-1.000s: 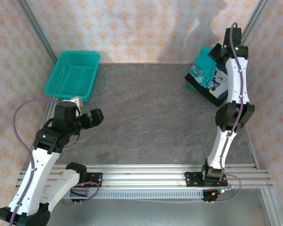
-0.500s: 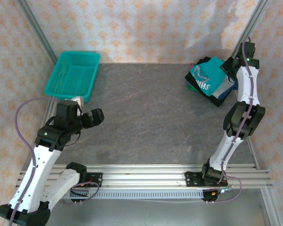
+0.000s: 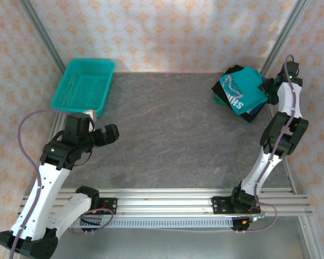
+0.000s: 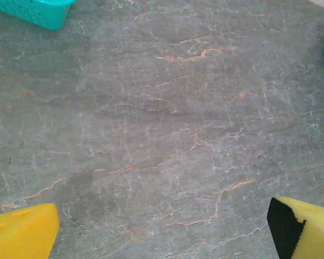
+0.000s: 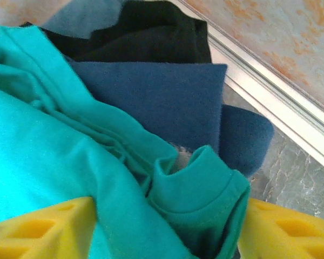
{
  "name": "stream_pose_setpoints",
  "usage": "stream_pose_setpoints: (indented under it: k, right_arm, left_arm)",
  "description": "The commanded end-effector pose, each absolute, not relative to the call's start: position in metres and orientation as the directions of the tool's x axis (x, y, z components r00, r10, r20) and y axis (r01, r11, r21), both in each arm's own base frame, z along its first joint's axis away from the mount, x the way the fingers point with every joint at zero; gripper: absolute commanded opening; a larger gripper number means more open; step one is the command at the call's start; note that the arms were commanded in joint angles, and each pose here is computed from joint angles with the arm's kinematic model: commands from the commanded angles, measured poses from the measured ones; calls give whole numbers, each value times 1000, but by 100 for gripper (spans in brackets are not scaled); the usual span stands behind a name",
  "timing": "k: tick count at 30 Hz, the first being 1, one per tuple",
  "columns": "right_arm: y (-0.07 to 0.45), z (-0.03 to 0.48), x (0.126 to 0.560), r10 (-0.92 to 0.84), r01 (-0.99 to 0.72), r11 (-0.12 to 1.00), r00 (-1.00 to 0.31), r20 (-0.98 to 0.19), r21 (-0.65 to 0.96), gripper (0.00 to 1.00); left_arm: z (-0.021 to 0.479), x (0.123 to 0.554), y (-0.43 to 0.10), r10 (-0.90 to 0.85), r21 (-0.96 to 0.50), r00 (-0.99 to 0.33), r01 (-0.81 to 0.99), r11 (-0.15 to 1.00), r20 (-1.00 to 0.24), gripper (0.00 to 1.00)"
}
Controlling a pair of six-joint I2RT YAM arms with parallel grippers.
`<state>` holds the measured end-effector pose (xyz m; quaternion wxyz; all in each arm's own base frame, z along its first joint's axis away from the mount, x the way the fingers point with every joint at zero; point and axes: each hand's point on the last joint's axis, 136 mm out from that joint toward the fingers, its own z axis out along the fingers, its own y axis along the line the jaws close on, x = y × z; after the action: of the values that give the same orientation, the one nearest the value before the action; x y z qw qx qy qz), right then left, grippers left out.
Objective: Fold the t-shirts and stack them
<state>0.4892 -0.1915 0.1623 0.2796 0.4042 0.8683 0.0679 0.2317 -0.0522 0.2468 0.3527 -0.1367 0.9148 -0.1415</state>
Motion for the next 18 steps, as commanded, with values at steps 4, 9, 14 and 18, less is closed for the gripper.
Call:
stream_pose_setpoints:
  k: [4,9,14,18]
  right_arm:
    - [-191,204,476,710,633,685,-471,-523,360,81]
    - [-183,240,455,686,604,698,-409,-601,385,95]
    - [-168,264,426,671,574,713,-389,-631,403,99]
    - [-142,263,392,690,541,707,-384,-613,456,99]
  left_arm:
    - [269,237,-49,-326,-328,-689,-134,935,-647,100]
    - [282,246,-52,-323,-342,-666,-108,934,-672,100]
    - [296,253,-53,-311,-339,-632,-80,937,-710,100]
    - [303,260,-45,-315,-317,-593,-104,943,-741,100]
